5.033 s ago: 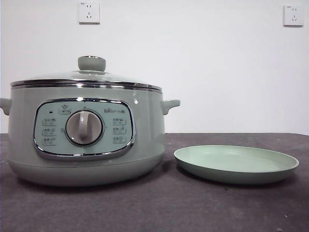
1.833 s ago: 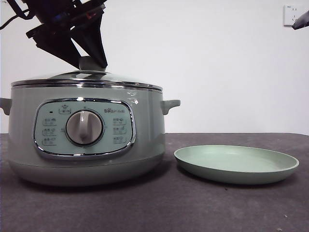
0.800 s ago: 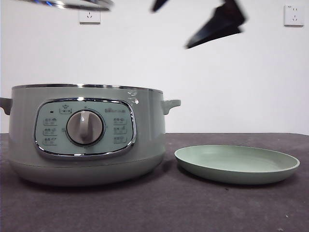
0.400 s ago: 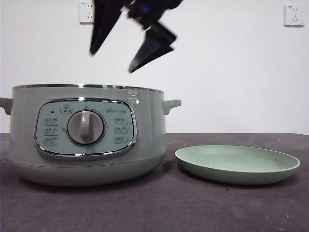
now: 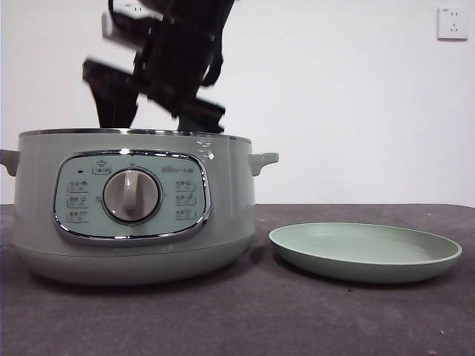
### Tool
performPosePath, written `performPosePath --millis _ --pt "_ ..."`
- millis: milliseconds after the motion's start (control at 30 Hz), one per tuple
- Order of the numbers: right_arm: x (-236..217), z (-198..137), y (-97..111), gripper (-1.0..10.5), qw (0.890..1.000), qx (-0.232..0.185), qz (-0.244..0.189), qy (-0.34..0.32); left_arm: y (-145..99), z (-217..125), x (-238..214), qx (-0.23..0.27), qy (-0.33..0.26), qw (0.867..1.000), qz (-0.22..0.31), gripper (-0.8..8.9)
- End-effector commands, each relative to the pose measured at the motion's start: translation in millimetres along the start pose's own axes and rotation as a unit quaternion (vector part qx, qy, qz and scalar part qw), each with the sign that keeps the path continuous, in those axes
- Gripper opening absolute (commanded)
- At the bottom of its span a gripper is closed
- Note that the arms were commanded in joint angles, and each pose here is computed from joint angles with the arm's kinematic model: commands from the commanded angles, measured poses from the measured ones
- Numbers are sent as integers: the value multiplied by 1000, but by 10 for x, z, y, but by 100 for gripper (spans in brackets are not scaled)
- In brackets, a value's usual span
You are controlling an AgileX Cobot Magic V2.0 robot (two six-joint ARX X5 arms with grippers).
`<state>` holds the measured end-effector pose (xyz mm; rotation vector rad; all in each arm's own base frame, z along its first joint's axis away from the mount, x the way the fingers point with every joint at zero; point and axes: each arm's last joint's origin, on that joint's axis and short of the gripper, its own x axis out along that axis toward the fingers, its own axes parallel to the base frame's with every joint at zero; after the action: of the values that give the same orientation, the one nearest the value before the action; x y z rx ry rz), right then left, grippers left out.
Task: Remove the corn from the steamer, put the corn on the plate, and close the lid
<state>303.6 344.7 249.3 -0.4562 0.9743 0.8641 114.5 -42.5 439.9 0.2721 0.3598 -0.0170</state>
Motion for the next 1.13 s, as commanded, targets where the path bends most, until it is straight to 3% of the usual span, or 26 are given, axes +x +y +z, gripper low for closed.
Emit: performPosePath --millis 33,167,300,400,533,767,967,1133 --pt "179 -39 -8 388 1000 -3 0 19 46 70 -78 -12 -34 999 8 -9" --pt "278 -67 -28 370 1000 2 0 31 46 69 -78 -12 -34 999 7 -9" --pt "348 -90 -50 234 999 10 2 39 46 67 -78 -11 -33 999 7 -9" --pt "386 -115 -71 203 999 14 2 49 46 67 -78 -11 -33 999 7 -9" --pt "383 -117 -64 -22 999 14 3 51 45 66 -77 -11 -32 999 6 -9" --pt "73 -40 -69 -16 1000 13 -4 21 40 66 -70 -10 -31 999 4 -9" --pt "-512 -28 -147 -16 1000 23 -13 -4 13 79 -21 -7 -26 1000 -1 -9" --pt "-1040 -127 -247 -16 999 39 -23 -6 -59 111 71 -6 -25 998 -49 -9"
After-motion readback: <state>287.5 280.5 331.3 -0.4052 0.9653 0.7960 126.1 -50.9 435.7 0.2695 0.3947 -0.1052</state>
